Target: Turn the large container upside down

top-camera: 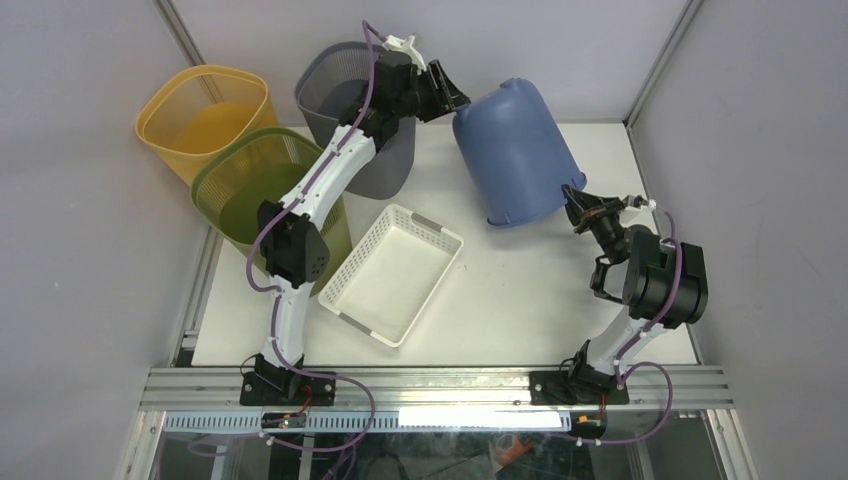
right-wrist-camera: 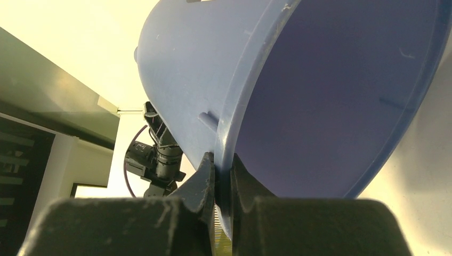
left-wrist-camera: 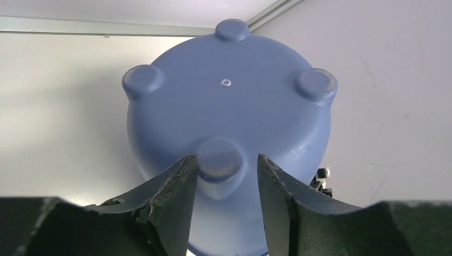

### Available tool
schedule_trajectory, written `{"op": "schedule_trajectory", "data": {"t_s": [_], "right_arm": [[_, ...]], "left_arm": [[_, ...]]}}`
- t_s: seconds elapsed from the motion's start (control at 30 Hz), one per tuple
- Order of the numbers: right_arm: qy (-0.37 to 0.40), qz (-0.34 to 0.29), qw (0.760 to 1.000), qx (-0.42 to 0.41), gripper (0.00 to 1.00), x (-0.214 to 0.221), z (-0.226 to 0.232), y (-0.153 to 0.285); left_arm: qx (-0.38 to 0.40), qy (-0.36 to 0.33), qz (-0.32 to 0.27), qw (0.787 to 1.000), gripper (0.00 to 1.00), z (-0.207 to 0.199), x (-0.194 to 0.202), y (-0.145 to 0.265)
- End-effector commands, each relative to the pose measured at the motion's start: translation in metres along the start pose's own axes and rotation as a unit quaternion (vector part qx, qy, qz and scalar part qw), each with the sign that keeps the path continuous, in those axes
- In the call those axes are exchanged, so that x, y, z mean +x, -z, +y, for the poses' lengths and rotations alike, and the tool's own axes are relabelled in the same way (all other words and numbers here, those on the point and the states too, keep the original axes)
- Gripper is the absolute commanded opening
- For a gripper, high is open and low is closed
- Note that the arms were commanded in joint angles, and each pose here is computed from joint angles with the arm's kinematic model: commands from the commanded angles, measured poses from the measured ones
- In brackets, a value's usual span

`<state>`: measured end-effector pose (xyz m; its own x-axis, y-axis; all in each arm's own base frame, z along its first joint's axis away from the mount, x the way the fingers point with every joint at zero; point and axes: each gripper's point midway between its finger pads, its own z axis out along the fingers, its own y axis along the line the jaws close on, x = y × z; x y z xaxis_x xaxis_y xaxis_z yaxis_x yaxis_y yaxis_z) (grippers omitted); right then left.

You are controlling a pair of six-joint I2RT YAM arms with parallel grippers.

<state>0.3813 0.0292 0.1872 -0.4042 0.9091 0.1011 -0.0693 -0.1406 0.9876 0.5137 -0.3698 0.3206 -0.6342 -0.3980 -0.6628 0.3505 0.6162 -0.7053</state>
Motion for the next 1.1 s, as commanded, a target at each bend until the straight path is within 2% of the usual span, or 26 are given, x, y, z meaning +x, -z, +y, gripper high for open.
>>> {"op": "schedule_trajectory", "data": {"t_s": [0.0,0.17,0.23,0.4,0.5,0.63,0.87,0.93,1.03,1.07], "right_arm": [[0.067,0.046,0.997,-0.017,0.0,0.02,-0.008,0.009],[0.07,0.053,0.996,-0.019,0.0,0.021,-0.006,0.009],[0.071,0.056,0.996,-0.02,0.07,0.022,-0.005,0.008],[0.065,0.056,0.996,-0.015,0.32,0.022,-0.008,0.01],[0.057,0.053,0.997,-0.009,0.37,0.021,-0.012,0.011],[0.049,0.048,0.998,-0.002,0.39,0.02,-0.018,0.014],[0.027,0.022,0.999,0.014,0.56,0.013,-0.029,0.021],[0.019,0.011,1.0,0.021,0.63,0.01,-0.033,0.026],[0.007,-0.003,0.999,0.033,0.95,0.006,-0.041,0.034],[0.002,-0.006,0.999,0.038,0.99,0.006,-0.044,0.037]], "left_arm": [[0.071,-0.006,-0.017,0.997,0.43,-0.046,-0.019,0.02],[0.094,-0.012,-0.001,0.996,0.25,-0.058,-0.01,0.022],[0.1,-0.013,0.008,0.995,0.2,-0.062,-0.003,0.022],[0.109,-0.019,0.019,0.994,0.19,-0.071,0.009,0.021],[0.113,-0.02,0.019,0.993,0.19,-0.075,0.011,0.022],[0.119,-0.021,0.023,0.992,0.19,-0.079,0.014,0.024],[0.12,-0.02,0.037,0.992,0.23,-0.081,0.027,0.025],[0.122,-0.018,0.045,0.991,0.24,-0.083,0.034,0.024],[0.126,-0.02,0.054,0.99,0.26,-0.087,0.043,0.024],[0.127,-0.02,0.055,0.99,0.26,-0.088,0.045,0.023]]}}
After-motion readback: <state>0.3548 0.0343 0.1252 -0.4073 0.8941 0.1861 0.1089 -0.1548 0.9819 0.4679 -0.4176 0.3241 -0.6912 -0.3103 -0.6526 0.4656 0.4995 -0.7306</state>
